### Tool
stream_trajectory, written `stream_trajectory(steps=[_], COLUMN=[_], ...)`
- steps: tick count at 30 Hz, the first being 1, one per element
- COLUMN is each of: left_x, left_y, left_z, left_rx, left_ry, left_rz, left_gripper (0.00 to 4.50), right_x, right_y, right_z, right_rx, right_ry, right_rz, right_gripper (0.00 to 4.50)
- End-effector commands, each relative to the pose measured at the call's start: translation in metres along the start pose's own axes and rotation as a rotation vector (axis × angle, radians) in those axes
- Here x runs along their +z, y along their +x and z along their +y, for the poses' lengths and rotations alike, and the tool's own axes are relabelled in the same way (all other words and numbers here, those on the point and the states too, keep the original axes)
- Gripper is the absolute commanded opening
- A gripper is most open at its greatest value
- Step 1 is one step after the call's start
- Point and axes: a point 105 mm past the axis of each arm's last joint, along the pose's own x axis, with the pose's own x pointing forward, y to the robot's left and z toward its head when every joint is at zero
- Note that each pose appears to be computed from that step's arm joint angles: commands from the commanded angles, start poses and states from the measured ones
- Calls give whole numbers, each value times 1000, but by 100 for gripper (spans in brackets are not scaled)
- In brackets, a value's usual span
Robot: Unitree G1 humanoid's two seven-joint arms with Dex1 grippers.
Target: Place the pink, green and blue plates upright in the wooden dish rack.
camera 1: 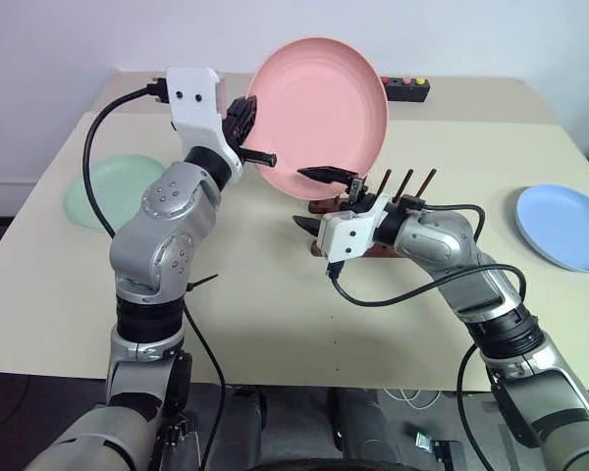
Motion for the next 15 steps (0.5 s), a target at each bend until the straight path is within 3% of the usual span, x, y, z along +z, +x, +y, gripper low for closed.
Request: stream_trajectory(steps=[1,3,9,15], left_x=[24,25,25,24], left_y=[-2,-2,-2,-2], left_z=[-11,-11,-11,-8], left_rx=[-32,-34,-35,-24], left_ry=[22,12,1,-53], left_rz=[-80,-85,-83,-90], left_gripper=[0,0,0,0], right_x=[1,-1,-4,-4], right_y=[0,0,0,-1], right_z=[-12,-13,-15,-18], right_rx=[-48,-50,-64,-80], right_ry=[-36,-46,-67,-96], right_rz=[3,17,31,35], right_gripper=[361,306,4,4])
